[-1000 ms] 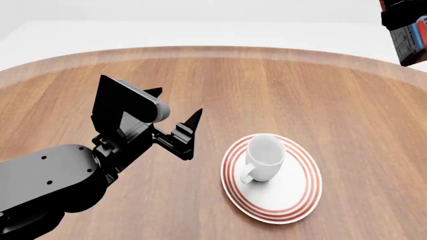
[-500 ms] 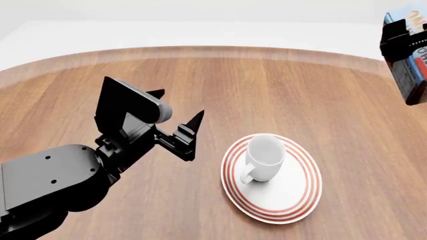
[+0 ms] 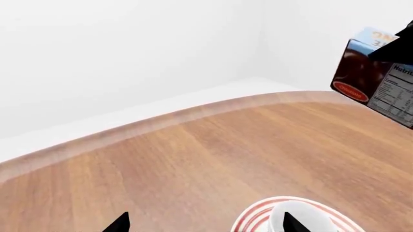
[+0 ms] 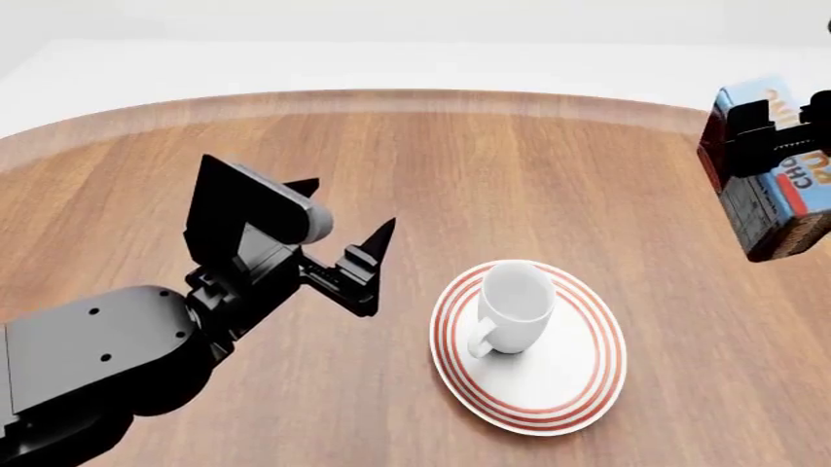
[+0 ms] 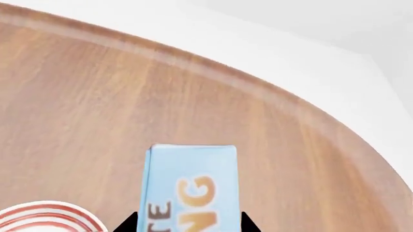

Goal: Pick up the white mug and put it on the plate, and put the chocolate pudding to the right of the plate.

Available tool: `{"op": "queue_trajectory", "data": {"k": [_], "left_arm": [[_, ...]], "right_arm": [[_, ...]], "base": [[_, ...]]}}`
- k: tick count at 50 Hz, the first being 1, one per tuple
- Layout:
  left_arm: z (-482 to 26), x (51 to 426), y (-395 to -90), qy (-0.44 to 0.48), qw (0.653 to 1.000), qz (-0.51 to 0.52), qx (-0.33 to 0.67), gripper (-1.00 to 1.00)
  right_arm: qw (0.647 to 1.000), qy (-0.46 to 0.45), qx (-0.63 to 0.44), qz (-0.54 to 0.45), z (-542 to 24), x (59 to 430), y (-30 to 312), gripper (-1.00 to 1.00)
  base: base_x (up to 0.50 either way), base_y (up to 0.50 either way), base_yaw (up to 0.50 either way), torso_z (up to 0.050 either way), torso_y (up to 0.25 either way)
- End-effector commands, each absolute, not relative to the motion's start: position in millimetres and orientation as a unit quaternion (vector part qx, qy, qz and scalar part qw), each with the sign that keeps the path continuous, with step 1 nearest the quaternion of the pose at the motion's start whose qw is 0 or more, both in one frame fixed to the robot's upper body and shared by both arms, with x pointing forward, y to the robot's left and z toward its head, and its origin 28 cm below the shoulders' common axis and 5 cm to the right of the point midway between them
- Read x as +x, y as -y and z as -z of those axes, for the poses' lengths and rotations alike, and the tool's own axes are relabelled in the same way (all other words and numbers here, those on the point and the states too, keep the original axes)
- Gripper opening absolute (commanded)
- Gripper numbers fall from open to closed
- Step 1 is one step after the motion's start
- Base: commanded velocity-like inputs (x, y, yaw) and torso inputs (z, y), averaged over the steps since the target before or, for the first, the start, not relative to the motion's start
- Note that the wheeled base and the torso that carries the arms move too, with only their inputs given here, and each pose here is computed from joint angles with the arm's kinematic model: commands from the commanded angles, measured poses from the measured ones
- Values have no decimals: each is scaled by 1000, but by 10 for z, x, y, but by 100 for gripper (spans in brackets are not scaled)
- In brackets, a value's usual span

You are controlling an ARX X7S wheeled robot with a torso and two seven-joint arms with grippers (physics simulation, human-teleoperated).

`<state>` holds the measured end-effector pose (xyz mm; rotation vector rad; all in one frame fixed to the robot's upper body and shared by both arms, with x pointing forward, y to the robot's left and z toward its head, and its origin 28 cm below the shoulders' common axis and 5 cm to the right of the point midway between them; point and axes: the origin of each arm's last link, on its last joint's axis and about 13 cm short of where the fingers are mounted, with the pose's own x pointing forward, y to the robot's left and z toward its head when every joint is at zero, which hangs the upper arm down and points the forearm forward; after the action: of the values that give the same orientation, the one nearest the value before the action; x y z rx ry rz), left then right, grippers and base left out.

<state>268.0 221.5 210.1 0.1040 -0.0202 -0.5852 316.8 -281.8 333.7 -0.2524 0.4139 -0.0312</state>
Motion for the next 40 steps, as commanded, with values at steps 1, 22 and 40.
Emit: {"op": "queue_trajectory", "data": {"k": [1,22,40], "left_arm": [[-2122,2674,-2163,24,950,307,49,100],[-2090,2677,-2152,20,950,307,45,100],[-2078,2679,-2158,20,951,307,43,100]], "right_arm": [[980,-184,-72,-4,-3256,3108,2846,-100],[979,-202,-10,9,-2840,3051,2963,-100],[976,-216,-6,-1,-2555,3190,2978,-100]], "base": [[0,0,0,0,0],[0,0,0,0,0],[0,0,0,0,0]]}}
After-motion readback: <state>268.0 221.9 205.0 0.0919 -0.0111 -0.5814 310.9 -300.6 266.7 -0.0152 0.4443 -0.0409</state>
